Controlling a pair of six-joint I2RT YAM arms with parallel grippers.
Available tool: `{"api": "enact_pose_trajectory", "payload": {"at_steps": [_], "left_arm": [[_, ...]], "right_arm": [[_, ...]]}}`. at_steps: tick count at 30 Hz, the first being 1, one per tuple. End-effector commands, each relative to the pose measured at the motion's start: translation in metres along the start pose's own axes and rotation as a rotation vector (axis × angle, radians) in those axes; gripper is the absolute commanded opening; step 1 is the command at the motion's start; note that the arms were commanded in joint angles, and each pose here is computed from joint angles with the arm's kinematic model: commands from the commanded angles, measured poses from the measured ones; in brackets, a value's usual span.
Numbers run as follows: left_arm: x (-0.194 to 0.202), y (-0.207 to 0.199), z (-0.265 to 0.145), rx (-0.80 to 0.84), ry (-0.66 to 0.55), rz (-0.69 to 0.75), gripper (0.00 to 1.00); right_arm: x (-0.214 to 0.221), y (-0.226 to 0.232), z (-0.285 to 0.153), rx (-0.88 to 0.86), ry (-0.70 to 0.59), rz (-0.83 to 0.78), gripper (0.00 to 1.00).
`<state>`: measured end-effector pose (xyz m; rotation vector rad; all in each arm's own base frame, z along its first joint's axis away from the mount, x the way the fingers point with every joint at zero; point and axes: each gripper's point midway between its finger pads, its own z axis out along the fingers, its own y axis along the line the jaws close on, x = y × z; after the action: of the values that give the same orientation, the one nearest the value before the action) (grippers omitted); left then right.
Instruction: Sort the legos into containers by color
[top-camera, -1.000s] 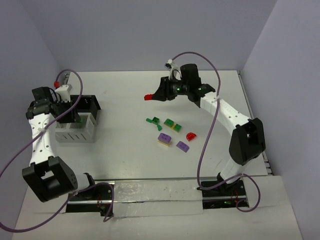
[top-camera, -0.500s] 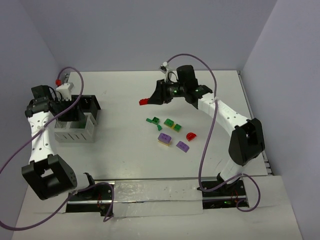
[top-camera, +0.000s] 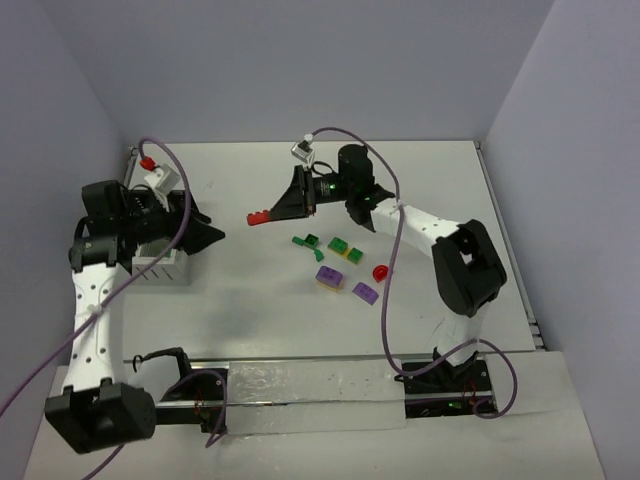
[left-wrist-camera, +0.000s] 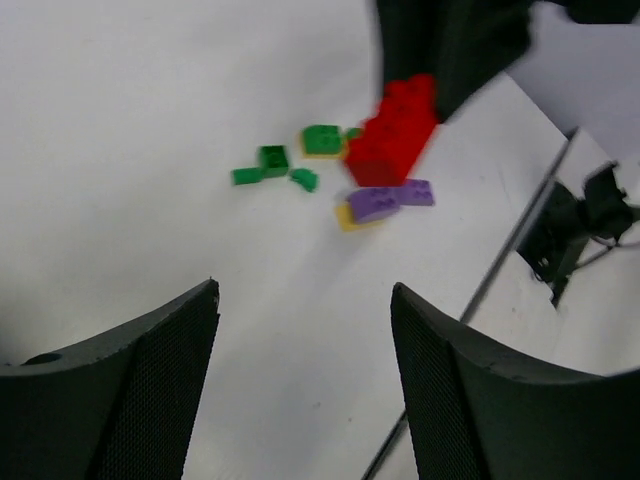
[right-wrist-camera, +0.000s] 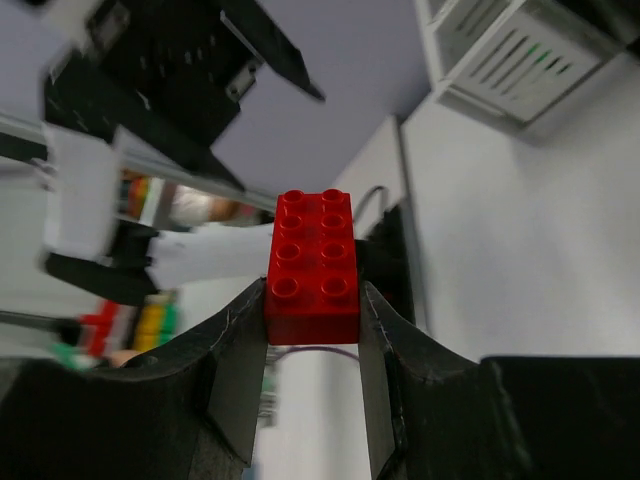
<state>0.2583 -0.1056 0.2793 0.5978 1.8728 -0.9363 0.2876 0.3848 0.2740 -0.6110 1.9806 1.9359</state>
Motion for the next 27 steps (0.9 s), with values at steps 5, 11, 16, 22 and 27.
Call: {"api": "enact_pose_trajectory", "payload": {"at_steps": [5, 11, 16, 22, 27], "left_arm": [[-0.023, -0.049, 0.016, 0.120, -0.126, 0.283, 0.78], [-0.026, -0.048, 0.027, 0.108, -0.120, 0.335, 0.79], [-0.027, -0.042, 0.032, 0.066, -0.120, 0.388, 0.80], [-0.017, -0.042, 0.040, 0.090, -0.092, 0.395, 0.78], [-0.014, -0.039, 0.045, 0.088, -0.078, 0.413, 0.72]], "right_arm": [[0.004, 0.034, 0.011, -0.210, 0.051, 0.149, 0.00], [0.009, 0.041, 0.016, -0.233, 0.075, 0.145, 0.00], [0.013, 0.042, 0.018, -0.235, 0.088, 0.156, 0.00], [0.014, 0.043, 0.019, -0.238, 0.097, 0.164, 0.00], [0.016, 0.045, 0.020, -0.242, 0.107, 0.173, 0.00]]}}
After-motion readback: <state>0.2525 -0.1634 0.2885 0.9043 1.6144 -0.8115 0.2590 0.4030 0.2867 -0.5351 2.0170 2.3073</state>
